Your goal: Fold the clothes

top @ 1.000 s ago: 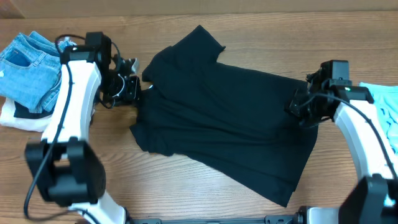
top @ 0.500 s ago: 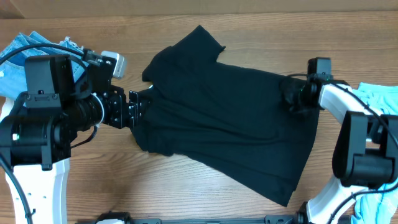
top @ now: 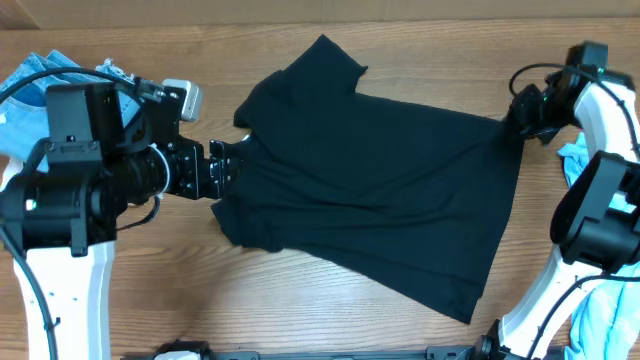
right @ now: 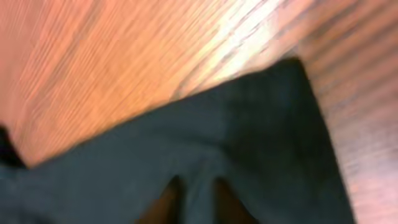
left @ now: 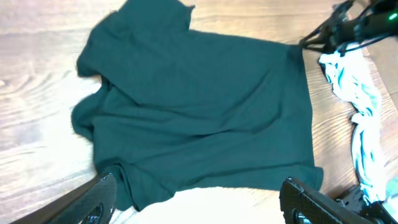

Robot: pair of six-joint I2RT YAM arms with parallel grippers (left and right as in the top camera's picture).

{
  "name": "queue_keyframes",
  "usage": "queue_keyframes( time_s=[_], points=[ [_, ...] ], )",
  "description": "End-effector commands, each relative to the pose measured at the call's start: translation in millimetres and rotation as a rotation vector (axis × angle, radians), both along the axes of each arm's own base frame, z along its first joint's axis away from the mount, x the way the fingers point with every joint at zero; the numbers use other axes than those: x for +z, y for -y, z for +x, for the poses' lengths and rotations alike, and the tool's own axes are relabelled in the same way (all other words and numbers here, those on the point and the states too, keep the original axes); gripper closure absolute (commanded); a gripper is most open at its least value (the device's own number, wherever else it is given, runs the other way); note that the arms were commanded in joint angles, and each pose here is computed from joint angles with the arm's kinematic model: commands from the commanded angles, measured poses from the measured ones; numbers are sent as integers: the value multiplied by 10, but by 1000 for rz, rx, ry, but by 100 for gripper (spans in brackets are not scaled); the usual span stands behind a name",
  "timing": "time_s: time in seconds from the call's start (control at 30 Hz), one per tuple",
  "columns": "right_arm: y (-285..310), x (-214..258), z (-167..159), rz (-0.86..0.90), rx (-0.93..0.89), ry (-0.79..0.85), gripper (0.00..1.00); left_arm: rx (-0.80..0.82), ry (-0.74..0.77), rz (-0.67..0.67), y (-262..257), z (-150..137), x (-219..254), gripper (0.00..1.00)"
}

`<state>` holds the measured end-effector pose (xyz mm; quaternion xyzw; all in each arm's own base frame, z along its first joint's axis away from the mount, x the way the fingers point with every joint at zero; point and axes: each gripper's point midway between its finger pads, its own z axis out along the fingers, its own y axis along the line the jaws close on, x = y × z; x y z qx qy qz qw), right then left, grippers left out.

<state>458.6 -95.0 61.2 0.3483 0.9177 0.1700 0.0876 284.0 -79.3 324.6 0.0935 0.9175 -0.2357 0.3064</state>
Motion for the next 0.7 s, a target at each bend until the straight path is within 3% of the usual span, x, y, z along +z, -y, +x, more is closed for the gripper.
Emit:
queue_keyframes(
  time_s=[0.0, 0.07, 0.13, 0.2, 0.27, 0.4, 0.57, 0.67],
  points=[
    [97, -12, -188, -77, 1, -84, 31, 3, -43, -1, 8, 63, -82, 14],
    [81, -142, -342, -78, 1, -144, 27, 1, -62, 1, 7, 78, -129, 14],
    [9, -350, -525, -56, 1, -206, 30, 1, -76, 1, 6, 98, -164, 14],
    [-153, -693, -730, -40, 8, -256, 47, 1, -72, 1, 5, 119, -164, 14],
    [-183, -797, -758, -37, -23, -260, 55, 1, -72, 1, 6, 118, -165, 14],
    [-97, -931, -702, -78, -87, -231, 81, 1, -73, 0, 6, 117, -165, 14],
    [144, -943, -366, -178, -122, -93, 87, 2, -75, -2, 8, 115, -165, 15],
    [281, -879, -126, -206, -139, 16, 96, 2, -77, -6, 13, 110, -165, 16]
  ],
)
